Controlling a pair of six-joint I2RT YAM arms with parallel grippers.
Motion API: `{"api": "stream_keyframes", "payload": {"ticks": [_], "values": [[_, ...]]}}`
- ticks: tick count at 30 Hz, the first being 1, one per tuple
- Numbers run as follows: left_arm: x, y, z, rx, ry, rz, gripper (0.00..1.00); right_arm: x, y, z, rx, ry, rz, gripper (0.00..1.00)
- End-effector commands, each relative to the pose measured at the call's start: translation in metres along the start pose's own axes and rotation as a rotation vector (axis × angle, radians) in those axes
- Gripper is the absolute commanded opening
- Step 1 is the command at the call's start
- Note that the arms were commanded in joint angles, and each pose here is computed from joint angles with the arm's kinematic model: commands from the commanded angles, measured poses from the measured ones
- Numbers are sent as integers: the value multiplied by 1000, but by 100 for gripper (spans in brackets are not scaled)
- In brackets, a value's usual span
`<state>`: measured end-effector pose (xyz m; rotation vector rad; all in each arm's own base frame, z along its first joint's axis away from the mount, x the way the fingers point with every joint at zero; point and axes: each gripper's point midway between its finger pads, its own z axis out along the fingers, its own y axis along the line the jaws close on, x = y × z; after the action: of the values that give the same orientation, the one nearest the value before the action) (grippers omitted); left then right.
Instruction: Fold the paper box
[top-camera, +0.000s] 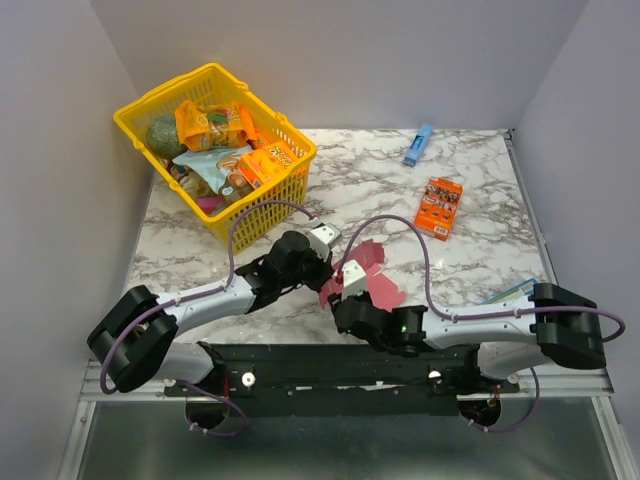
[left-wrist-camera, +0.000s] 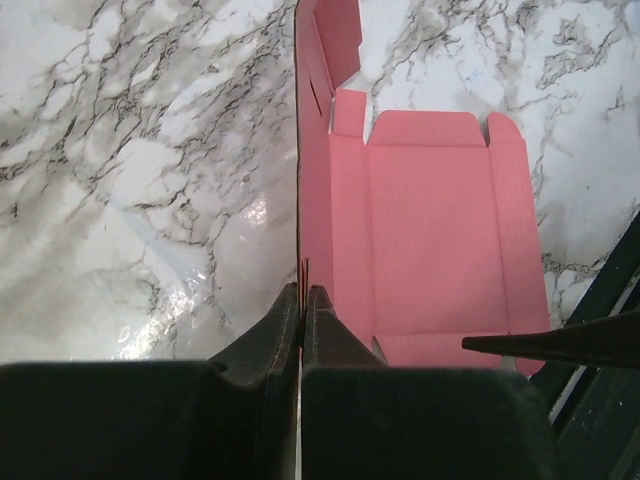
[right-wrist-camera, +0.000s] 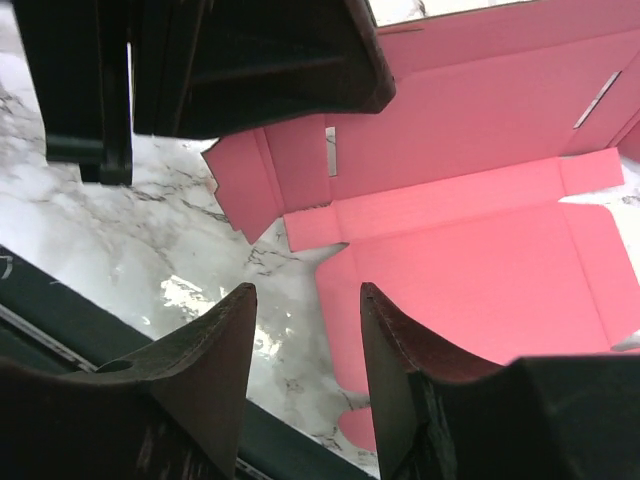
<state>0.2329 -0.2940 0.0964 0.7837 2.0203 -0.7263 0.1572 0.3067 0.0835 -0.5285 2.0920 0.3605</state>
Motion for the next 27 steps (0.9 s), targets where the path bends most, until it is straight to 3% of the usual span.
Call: {"api": "stream_keyframes", "payload": {"ticks": [1, 6, 14, 27], "values": [[9, -7, -4, 48, 65, -80, 0, -16, 6, 6, 45, -89, -58, 53], [15, -7, -1, 52, 104, -118, 0, -9, 23, 7, 10, -86, -123, 54], [14, -11, 2, 84, 119, -146, 0, 11, 12, 16, 77, -48, -160, 66], [12, -13, 2, 95, 136, -145, 0, 31, -6, 21, 191, 26, -206, 58]]}}
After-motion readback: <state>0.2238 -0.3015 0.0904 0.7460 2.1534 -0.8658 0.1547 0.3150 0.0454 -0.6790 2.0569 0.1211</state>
